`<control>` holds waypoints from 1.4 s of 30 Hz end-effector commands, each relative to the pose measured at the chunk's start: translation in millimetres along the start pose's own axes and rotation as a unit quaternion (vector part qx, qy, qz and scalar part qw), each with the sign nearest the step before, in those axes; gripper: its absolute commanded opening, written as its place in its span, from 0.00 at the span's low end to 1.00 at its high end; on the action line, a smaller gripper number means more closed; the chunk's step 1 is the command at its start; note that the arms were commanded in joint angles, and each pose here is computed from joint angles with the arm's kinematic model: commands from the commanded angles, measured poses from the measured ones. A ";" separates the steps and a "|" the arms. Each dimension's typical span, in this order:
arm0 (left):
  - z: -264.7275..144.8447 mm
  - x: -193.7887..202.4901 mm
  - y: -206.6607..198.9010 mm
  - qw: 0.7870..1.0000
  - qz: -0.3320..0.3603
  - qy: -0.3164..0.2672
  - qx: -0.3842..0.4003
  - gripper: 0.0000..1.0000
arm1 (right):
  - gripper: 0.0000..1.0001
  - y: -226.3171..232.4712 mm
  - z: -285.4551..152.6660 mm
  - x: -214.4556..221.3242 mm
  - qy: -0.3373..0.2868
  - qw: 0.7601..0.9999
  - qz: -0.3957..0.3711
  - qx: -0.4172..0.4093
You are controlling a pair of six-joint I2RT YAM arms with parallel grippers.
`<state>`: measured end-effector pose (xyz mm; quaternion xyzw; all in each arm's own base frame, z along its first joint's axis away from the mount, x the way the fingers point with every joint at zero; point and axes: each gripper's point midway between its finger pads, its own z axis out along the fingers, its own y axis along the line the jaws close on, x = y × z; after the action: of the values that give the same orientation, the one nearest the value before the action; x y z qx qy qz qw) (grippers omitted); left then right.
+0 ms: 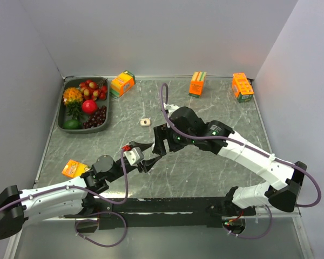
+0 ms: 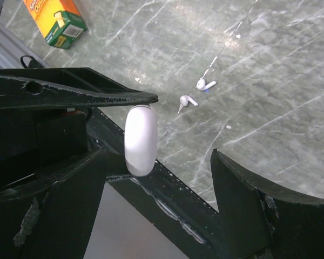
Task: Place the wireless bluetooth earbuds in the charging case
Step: Open the charging case.
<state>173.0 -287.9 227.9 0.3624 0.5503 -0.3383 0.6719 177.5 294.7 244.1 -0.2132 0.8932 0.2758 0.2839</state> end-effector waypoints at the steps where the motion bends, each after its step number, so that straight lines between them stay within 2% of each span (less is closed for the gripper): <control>1: 2.9 -28.2 2.4 0.999 0.005 -0.036 -0.004 0.01 | 0.85 18.9 -3.6 -16.8 -0.025 0.999 0.000 -0.034; 14: -2.4 -34.0 2.0 0.999 -0.001 -0.049 -0.005 0.01 | 0.85 13.1 2.8 -14.7 -0.020 0.999 0.007 -0.026; 42: -6.5 -32.0 4.9 0.999 -0.006 -0.047 -0.016 0.01 | 0.85 -2.9 -13.7 -16.9 -0.047 0.998 0.032 -0.020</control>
<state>167.2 -281.2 242.9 0.3523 0.5373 -0.3456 0.6839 184.6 294.9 249.0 -0.1866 0.8883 0.3024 0.2911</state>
